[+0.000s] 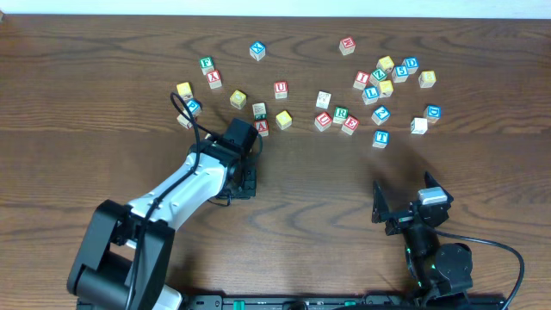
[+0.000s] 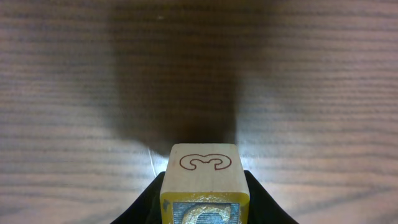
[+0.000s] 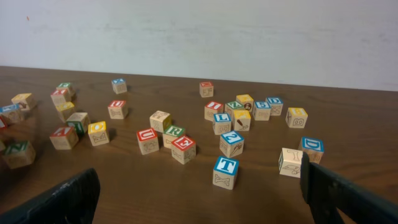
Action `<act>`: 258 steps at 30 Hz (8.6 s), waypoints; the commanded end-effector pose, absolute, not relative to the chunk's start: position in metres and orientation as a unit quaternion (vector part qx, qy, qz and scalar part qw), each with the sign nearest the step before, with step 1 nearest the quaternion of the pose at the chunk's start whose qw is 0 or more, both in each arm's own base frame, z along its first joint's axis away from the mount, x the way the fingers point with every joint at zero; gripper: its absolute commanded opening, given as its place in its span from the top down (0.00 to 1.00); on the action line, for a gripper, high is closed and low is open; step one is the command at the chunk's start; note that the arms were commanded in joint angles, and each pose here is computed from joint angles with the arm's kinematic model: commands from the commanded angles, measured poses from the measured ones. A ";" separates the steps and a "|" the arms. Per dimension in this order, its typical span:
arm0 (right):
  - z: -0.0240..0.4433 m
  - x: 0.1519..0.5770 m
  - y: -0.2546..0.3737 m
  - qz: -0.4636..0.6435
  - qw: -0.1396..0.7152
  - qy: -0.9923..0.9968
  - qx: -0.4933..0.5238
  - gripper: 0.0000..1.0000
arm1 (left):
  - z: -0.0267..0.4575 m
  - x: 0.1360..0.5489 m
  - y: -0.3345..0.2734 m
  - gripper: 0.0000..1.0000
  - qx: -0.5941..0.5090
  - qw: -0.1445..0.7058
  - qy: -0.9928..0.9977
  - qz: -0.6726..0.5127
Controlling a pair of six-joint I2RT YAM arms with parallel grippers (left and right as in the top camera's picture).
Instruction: Spell out CORL
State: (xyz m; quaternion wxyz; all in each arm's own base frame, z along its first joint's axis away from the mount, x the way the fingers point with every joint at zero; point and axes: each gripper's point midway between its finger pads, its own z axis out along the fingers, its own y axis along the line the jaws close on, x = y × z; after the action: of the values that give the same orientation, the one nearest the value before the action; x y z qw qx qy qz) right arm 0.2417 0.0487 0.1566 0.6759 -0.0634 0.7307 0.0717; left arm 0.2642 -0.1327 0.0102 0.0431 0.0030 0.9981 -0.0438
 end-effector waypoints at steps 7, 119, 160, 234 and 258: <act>0.156 0.242 0.048 0.068 0.676 0.731 -0.066 0.01 | 0.003 0.269 -0.128 0.92 -0.002 0.050 0.998 -0.025; 0.156 0.242 0.048 0.068 0.676 0.730 -0.066 0.01 | 0.025 0.292 -0.156 0.35 0.025 0.070 0.996 -0.055; 0.156 0.242 0.048 0.068 0.676 0.730 -0.066 0.01 | 0.192 0.427 -0.156 0.08 0.003 0.274 0.953 -0.129; 0.156 0.242 0.048 0.068 0.676 0.730 -0.066 0.01 | 0.052 0.495 -0.123 0.18 -0.356 0.180 0.917 -0.001; 0.156 0.242 0.048 0.068 0.676 0.730 -0.066 0.01 | 0.028 0.492 -0.118 0.18 -0.355 0.169 0.919 0.025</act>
State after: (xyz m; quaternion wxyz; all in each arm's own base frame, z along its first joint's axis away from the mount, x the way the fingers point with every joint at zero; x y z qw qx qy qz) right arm 0.2417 0.0486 0.1566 0.6759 -0.0635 0.7307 0.0716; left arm 0.4885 -0.1257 0.0267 0.1593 -0.3444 0.9251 0.0145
